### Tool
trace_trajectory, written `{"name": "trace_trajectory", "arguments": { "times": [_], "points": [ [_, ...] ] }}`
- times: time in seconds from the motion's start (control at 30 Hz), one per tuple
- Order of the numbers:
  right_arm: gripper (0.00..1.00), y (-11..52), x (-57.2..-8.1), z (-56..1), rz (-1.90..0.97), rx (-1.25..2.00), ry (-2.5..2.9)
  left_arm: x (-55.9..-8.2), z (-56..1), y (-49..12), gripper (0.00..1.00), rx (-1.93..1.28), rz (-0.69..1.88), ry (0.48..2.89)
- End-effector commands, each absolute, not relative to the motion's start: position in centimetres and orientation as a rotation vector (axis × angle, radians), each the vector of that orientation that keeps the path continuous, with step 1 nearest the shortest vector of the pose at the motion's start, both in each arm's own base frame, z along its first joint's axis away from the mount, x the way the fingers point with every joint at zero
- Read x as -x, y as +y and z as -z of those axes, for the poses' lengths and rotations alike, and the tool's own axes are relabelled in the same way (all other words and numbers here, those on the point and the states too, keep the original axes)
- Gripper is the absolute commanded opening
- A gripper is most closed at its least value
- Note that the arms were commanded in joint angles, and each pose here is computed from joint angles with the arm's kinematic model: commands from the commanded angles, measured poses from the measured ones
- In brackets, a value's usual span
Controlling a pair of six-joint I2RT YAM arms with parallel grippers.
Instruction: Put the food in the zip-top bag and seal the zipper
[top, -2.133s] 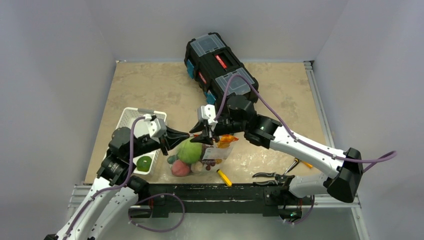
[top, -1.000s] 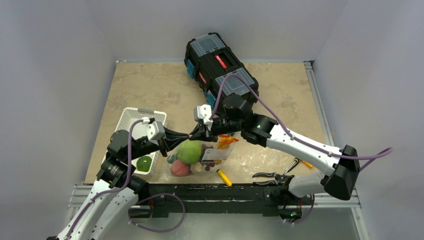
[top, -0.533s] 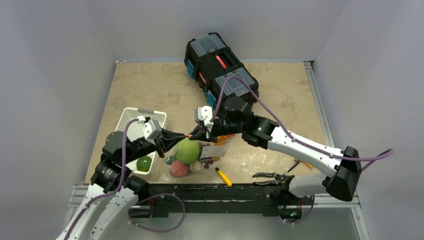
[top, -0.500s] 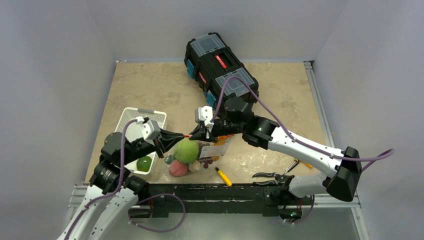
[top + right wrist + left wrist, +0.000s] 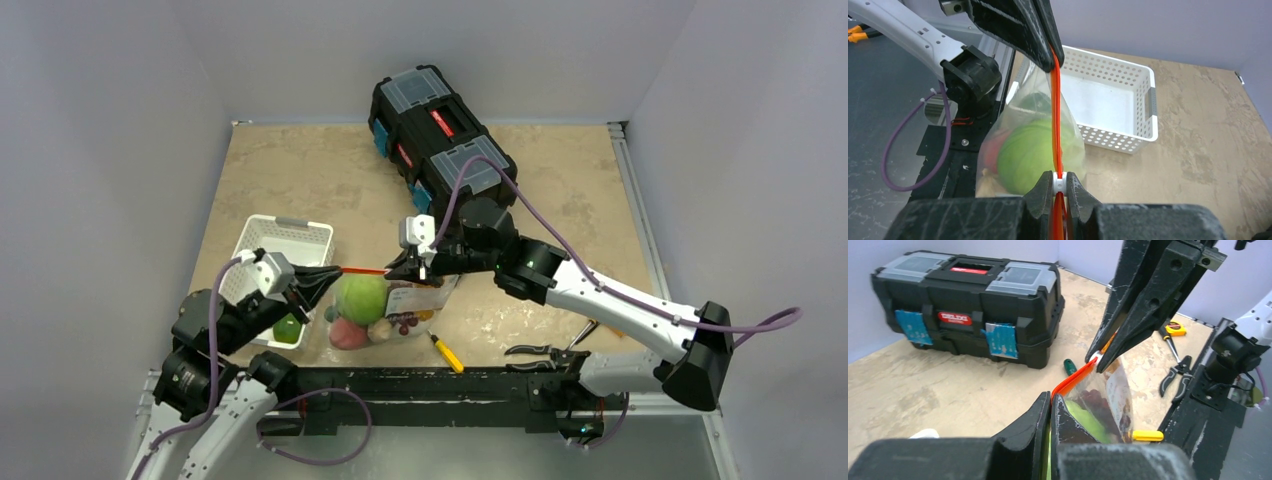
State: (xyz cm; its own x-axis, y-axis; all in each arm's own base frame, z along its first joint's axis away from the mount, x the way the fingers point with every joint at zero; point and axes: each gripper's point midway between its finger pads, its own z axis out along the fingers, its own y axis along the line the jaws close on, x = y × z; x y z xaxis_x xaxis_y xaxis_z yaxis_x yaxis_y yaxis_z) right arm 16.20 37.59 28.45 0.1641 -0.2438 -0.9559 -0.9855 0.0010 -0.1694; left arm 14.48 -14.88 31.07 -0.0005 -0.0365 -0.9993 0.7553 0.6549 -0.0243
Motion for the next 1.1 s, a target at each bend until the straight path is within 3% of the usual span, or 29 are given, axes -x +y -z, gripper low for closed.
{"name": "trace_trajectory", "arguments": {
  "times": [0.0,0.2,0.53,0.8,0.9,0.93,1.07],
  "points": [
    [0.0,36.0,-17.0,-30.0,-0.864,1.381,1.265,-14.7,-35.1,-10.9,0.0,-0.507,0.49,1.364],
    [0.0,35.5,-17.0,-29.9,-0.851,1.373,1.28,-14.0,-35.1,-9.2,0.0,-0.515,0.389,1.342],
    [0.0,37.0,-19.3,-32.0,-0.801,1.306,1.309,-14.7,-32.2,-14.1,0.0,-0.575,0.676,1.429],
    [0.01,38.7,-20.6,-33.8,-0.742,1.313,1.275,-14.8,-30.3,-13.9,0.0,-0.554,0.674,1.478],
    [0.47,39.3,-20.9,-32.2,-0.768,1.307,1.336,-14.7,-29.5,-13.5,0.0,-0.545,0.657,1.477],
    [0.57,39.6,-20.8,-31.4,-0.788,1.313,1.366,-14.6,-29.2,-13.5,0.0,-0.545,0.658,1.473],
    [0.72,39.3,-19.8,-29.9,-0.887,1.252,1.454,-14.2,-28.5,-13.7,0.0,-0.562,0.672,1.449]
  ]
}}
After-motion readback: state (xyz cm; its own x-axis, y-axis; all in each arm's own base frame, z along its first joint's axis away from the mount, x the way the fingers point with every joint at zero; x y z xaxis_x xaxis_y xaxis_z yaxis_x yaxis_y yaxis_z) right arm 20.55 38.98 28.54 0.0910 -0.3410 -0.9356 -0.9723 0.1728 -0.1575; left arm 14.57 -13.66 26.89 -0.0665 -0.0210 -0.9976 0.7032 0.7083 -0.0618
